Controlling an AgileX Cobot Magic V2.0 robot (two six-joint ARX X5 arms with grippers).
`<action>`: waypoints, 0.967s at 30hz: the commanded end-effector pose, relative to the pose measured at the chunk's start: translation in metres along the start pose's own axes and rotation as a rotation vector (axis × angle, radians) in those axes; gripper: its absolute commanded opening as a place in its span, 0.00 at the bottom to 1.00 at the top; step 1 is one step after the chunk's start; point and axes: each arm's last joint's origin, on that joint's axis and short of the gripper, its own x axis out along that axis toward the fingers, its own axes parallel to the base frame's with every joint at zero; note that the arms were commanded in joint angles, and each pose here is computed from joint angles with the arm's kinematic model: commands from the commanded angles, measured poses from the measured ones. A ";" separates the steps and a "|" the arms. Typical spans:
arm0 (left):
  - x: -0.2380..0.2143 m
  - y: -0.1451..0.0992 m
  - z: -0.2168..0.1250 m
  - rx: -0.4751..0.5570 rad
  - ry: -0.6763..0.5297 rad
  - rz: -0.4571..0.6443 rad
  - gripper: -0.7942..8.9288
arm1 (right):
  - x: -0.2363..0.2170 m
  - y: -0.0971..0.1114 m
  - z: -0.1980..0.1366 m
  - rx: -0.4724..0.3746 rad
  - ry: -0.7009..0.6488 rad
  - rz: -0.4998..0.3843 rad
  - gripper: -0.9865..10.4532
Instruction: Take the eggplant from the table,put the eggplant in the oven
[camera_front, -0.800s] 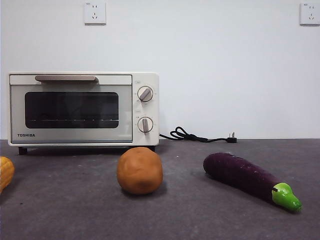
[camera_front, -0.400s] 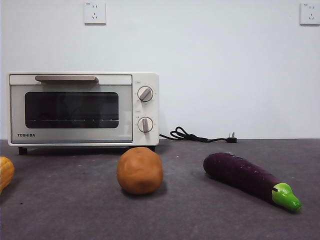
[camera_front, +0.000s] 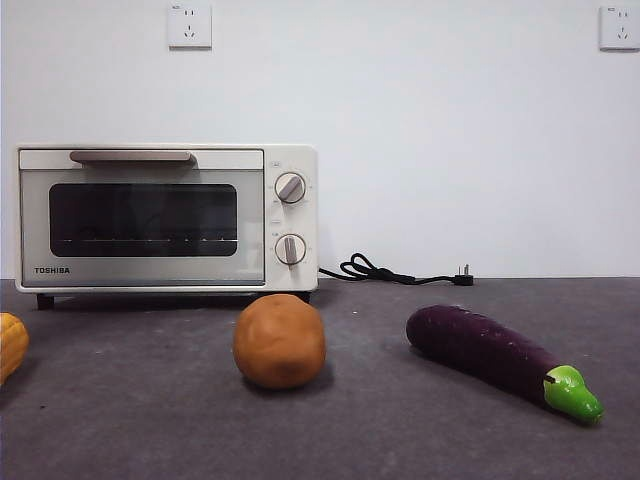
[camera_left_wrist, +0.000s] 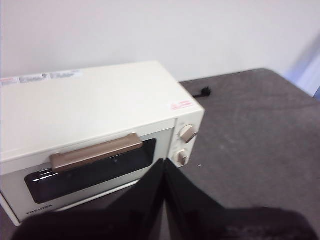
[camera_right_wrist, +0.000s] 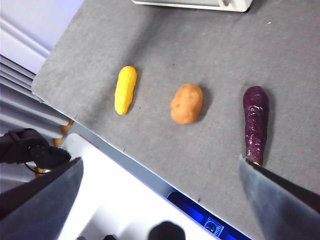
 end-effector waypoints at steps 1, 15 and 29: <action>0.019 0.013 0.000 0.015 0.019 0.013 0.08 | 0.000 0.002 0.000 -0.021 0.004 0.013 0.62; 0.120 0.087 -0.030 -0.087 0.118 -0.034 0.08 | 0.001 0.002 0.000 -0.024 0.002 0.014 0.61; 0.162 0.111 -0.048 -0.074 0.110 -0.006 0.08 | 0.000 0.002 -0.001 -0.014 0.013 0.013 0.61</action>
